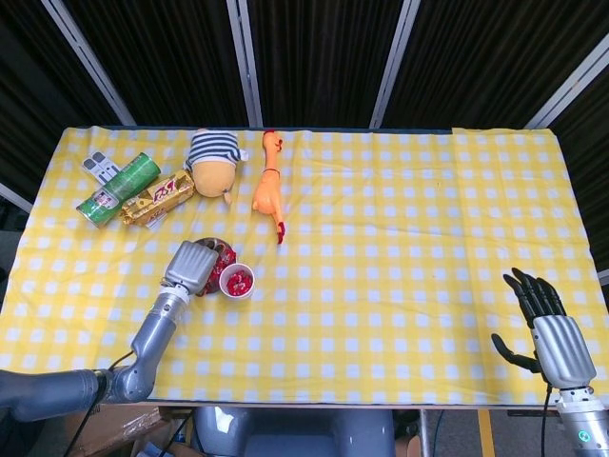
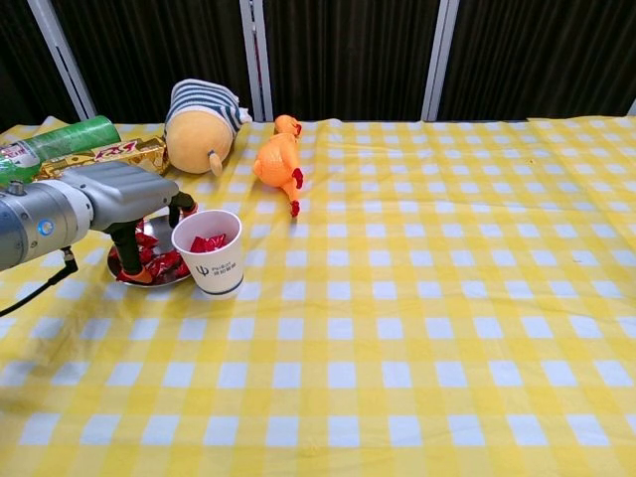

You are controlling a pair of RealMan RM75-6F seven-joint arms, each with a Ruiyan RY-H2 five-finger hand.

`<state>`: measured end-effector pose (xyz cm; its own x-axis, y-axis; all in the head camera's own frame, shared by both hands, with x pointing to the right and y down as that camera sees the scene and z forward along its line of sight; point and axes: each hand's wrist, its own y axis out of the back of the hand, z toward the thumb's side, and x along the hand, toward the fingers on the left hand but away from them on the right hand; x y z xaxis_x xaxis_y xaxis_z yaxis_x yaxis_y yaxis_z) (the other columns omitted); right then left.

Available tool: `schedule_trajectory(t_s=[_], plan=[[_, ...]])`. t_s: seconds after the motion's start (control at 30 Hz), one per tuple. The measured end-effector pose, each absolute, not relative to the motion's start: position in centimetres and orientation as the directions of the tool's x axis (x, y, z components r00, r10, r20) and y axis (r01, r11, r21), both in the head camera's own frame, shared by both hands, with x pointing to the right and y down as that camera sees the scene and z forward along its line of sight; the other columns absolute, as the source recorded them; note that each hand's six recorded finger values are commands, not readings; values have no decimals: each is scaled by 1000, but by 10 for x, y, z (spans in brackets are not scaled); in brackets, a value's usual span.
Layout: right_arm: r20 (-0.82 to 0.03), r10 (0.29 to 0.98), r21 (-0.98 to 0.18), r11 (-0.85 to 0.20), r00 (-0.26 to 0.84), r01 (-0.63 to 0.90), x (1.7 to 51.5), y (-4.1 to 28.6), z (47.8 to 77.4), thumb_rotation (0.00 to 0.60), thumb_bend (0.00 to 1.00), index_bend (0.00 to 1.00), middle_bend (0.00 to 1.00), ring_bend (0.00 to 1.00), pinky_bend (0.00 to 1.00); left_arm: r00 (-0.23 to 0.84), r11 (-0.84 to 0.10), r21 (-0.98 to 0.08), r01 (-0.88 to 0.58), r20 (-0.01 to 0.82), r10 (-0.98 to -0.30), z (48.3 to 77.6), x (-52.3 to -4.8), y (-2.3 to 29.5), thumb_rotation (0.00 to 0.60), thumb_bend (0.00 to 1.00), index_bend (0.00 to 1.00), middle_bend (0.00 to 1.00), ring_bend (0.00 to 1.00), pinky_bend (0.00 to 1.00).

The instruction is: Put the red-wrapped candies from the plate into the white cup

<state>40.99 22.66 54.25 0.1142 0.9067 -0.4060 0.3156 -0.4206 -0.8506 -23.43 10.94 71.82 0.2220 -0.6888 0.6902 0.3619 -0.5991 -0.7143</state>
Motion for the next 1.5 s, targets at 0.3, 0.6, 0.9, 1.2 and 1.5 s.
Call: schedule_trajectory(t_s=[0.3,0.6,0.9,1.2,1.5], plan=[[-405,907,-851,-419,114,316,410,227,542,600,386,0,0,0,0,204,-602,-696,390,703,-681,725,-236,112,600,184,245,274,905,948],[-406,907,-850,-421,115,316,410,227,542,600,386,0,0,0,0,180,-604,-688,402,706,-685,730,-242,110,600,275,303,347,908,949],[-408,906,-849,-422,114,317,410,227,543,600,386,0,0,0,0,182,-605,-688,401,707,-683,731,-243,113,600,348,388,444,912,950],[-410,905,-848,-425,115,317,409,227,544,600,386,0,0,0,0,185,-601,-695,395,700,-690,730,-248,113,600,378,423,497,914,951],[-412,904,-847,-426,114,319,409,228,544,600,386,0,0,0,0,192,-587,-717,376,680,-708,721,-252,108,600,390,429,503,914,951]])
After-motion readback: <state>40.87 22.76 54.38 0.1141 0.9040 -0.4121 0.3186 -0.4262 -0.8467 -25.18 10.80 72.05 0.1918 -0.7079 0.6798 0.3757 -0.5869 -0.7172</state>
